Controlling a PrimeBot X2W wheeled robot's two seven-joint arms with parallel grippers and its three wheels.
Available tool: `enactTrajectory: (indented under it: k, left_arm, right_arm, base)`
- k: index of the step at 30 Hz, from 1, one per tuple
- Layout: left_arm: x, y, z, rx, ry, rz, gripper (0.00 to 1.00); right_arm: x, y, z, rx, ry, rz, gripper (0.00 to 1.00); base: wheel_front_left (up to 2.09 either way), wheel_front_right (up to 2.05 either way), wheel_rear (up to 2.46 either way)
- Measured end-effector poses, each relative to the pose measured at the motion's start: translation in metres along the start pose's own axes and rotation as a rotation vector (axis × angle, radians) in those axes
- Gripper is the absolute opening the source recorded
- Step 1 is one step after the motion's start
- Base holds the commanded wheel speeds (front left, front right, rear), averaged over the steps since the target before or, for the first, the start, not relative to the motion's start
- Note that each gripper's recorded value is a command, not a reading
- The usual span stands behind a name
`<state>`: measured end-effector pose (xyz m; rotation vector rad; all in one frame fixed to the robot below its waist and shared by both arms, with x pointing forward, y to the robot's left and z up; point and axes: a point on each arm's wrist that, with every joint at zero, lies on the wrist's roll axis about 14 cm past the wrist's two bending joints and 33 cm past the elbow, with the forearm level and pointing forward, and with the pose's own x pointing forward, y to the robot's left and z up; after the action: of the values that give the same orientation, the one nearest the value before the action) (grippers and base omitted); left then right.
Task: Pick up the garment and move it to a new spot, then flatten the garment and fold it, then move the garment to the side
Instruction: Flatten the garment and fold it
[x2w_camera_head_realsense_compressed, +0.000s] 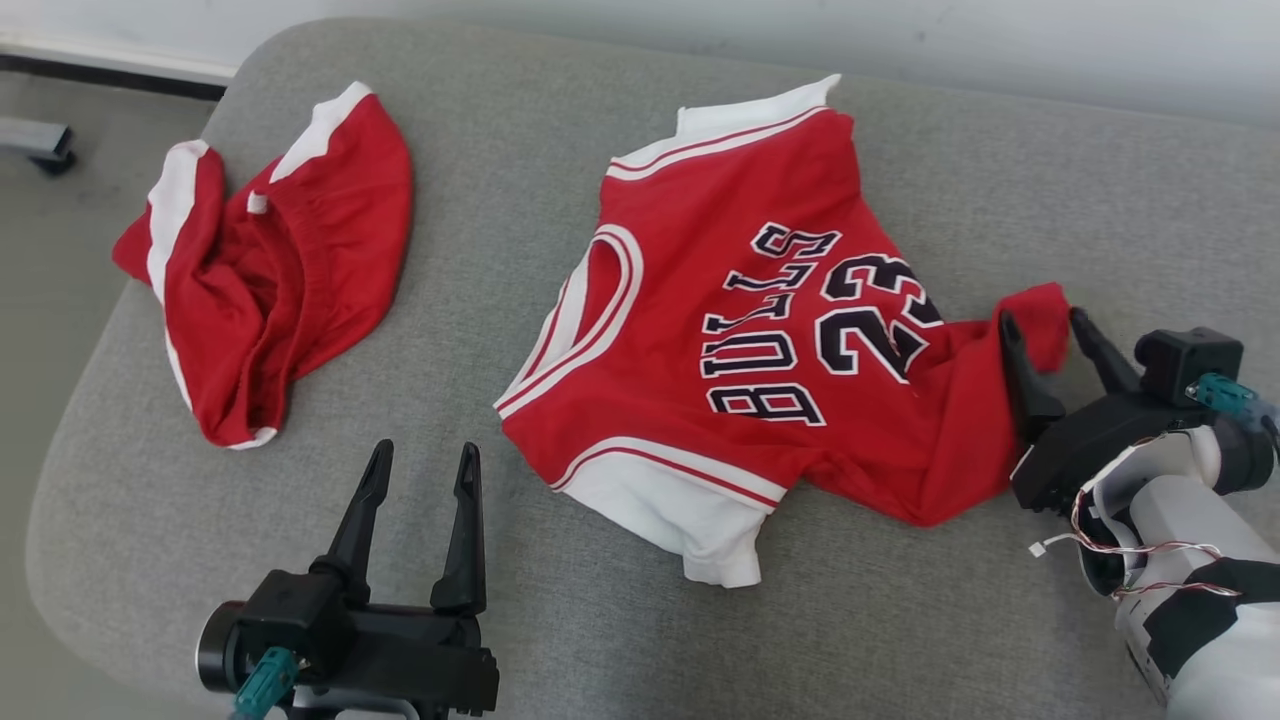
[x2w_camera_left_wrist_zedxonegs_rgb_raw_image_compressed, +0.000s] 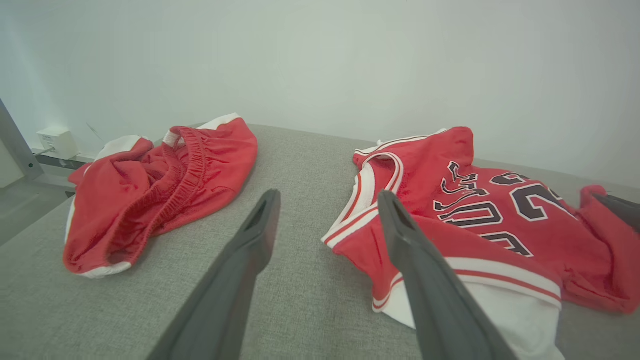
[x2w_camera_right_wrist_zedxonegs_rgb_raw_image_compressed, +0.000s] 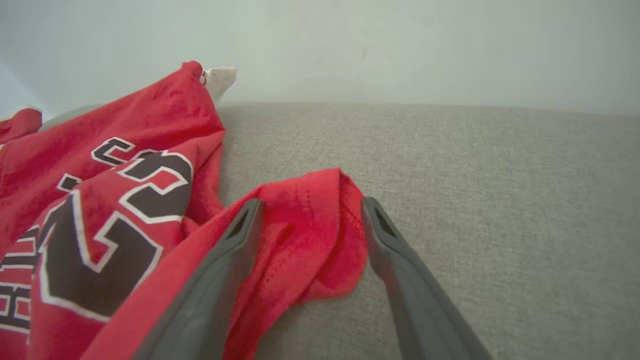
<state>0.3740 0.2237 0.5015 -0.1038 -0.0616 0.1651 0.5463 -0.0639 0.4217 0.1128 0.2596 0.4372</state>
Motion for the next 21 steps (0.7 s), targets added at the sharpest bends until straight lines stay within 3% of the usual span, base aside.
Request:
enactTrajectory:
  k: [1,2,10,15,21]
  left_arm:
    - [0.0,0.001,-0.001,0.001,0.002,0.004,1.0]
    - [0.0,0.003,-0.001,0.002,0.004,0.008,1.0]
    - [0.002,0.0,-0.004,0.001,0.01,0.001,1.0]
    - [0.001,-0.005,-0.007,-0.008,0.016,-0.013,1.0]
    - [-0.005,-0.012,-0.008,-0.018,0.019,-0.044,1.0]
  right_arm:
    - [0.002,0.003,-0.005,0.014,0.017,0.007,0.25]
    - [0.004,0.007,-0.009,0.021,0.029,0.015,0.0]
    - [-0.001,0.002,-0.002,0.033,0.015,0.019,0.0]
    - [-0.014,-0.01,0.037,0.019,-0.098,0.006,0.0]
    - [-0.059,-0.03,0.068,-0.021,-0.212,-0.033,0.0]
  base:
    - [0.0,0.0,0.0]
    - [0.0,0.0,0.0]
    - [0.0,0.0,0.0]
    - [0.0,0.0,0.0]
    - [0.0,0.0,0.0]
